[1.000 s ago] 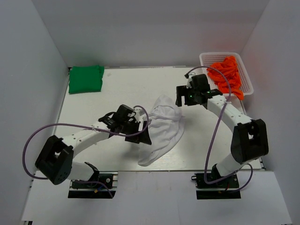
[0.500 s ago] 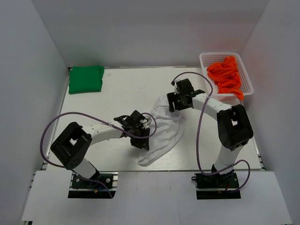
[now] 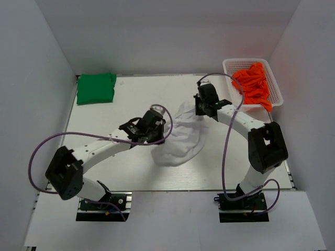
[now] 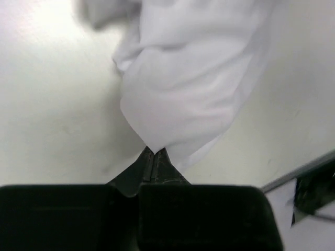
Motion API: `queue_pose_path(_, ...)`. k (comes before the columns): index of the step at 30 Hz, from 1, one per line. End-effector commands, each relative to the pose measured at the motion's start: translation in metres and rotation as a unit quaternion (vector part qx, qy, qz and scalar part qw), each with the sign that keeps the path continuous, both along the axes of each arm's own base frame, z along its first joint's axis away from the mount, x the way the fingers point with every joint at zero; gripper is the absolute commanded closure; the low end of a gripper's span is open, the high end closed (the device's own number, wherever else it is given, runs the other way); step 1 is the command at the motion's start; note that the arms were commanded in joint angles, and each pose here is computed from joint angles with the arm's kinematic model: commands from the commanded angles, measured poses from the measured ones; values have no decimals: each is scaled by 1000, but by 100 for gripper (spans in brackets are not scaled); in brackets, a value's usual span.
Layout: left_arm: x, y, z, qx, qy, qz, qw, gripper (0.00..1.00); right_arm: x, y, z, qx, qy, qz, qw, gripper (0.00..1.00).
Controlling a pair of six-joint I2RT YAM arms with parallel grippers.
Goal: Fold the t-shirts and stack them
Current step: Flatten out the tshirt
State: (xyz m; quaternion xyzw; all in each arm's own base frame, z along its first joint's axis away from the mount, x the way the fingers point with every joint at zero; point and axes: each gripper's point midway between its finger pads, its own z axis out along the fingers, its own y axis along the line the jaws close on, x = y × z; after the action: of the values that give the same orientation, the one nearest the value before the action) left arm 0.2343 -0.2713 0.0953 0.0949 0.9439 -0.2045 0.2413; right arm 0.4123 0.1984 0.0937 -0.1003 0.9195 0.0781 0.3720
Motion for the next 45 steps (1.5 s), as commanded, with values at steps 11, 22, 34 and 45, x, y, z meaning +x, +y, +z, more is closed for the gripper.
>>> queue_pose_path(11, 71, 96, 251, -38, -337, 266, 902, 100, -26, -99, 260, 34, -217, -217, 951, 100)
queue_pose_path(22, 40, 186, 300, -41, -376, 418, 826, 100, -100, -161, 338, 39, -325, -266, 907, 100)
queue_pose_path(34, 25, 202, 290, -44, -359, 440, 822, 100, -113, -136, 319, 67, -303, -183, 933, 100)
queue_pose_path(45, 69, 121, 128, 18, -217, 347, 912, 100, -64, -61, 176, 57, -129, -75, 987, 100)
